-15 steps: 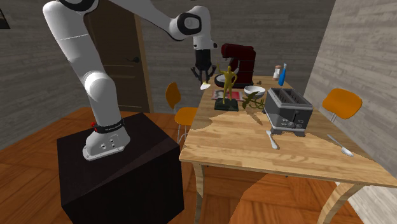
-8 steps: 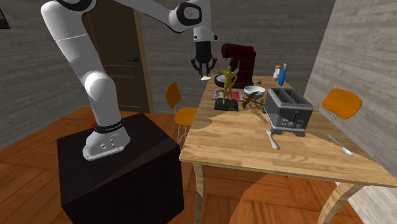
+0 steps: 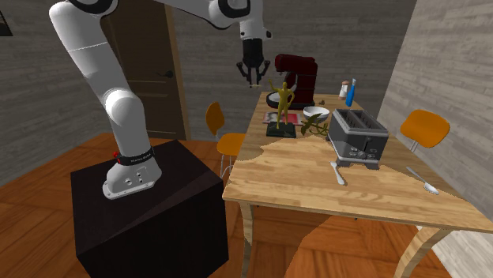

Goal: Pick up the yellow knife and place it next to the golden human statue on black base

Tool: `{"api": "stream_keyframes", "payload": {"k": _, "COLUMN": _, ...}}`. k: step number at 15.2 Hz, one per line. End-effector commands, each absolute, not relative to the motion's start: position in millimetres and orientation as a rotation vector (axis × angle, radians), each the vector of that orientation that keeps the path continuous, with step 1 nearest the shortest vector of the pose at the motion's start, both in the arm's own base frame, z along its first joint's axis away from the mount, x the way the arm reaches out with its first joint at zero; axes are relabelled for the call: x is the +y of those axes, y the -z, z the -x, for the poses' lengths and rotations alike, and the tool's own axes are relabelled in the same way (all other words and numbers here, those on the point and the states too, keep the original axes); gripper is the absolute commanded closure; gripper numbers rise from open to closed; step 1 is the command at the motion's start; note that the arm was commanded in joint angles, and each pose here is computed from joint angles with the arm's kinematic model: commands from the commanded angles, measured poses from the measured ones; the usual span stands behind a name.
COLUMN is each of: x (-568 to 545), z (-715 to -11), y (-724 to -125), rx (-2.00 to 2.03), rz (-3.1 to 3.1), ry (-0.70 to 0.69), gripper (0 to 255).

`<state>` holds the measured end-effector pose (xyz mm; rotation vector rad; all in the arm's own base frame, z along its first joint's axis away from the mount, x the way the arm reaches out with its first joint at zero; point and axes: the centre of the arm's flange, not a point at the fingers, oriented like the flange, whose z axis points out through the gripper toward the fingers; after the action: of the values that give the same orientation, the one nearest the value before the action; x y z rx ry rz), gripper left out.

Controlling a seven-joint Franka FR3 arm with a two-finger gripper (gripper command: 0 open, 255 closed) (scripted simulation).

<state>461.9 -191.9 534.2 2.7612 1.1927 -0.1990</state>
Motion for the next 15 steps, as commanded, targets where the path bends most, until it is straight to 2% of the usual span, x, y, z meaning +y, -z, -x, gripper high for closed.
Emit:
{"api": "stream_keyframes", "payload": {"k": 1, "x": -192, "z": -461, "y": -546, "rx": 1.193, "rz": -2.761, "ry": 0.200, "gripper": 255}}
{"api": "stream_keyframes", "payload": {"k": 5, "x": -192, "z": -461, "y": -566, "rx": 1.193, "rz": -2.761, "ry": 0.200, "gripper": 255}}
{"api": "stream_keyframes", "payload": {"k": 15, "x": -132, "z": -578, "y": -566, "rx": 1.193, "rz": -2.761, "ry": 0.200, "gripper": 255}}
